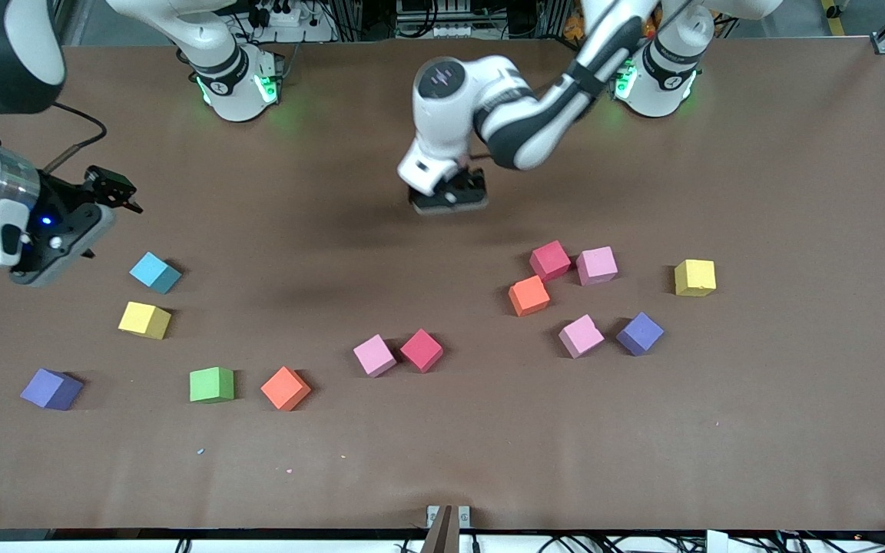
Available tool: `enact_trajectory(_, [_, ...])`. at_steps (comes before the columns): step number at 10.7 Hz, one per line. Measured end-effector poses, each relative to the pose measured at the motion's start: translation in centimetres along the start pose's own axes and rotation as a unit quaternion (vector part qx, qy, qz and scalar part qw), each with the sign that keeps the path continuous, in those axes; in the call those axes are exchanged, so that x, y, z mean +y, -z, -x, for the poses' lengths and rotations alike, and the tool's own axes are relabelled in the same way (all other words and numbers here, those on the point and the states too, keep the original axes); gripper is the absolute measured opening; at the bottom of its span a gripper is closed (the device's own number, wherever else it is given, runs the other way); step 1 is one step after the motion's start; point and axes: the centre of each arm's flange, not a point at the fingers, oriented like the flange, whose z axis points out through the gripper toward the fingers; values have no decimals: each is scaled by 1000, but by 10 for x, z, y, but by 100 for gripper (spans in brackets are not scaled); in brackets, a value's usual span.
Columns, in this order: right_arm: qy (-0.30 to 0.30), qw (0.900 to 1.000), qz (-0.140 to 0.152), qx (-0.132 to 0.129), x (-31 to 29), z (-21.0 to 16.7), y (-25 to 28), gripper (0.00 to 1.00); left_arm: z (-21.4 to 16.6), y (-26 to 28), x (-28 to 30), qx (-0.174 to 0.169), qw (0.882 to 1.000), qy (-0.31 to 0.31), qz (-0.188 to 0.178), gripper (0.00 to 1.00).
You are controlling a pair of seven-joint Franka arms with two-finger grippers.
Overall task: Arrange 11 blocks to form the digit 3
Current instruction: 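Carry the cyan block with the left gripper and set it down, then grasp the orange block with the left gripper while the right gripper reaches the green block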
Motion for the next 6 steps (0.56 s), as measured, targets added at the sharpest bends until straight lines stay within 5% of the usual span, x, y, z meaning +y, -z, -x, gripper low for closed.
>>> enact_trajectory(3, [162,986,36,21,19,-14,-9,100,-92,-3,-58,2,998,67,-2,100])
enact_trajectory(6, [241,969,46,16,25,-20,-17,100,-167,-15,-111,-5,999,54,1,100])
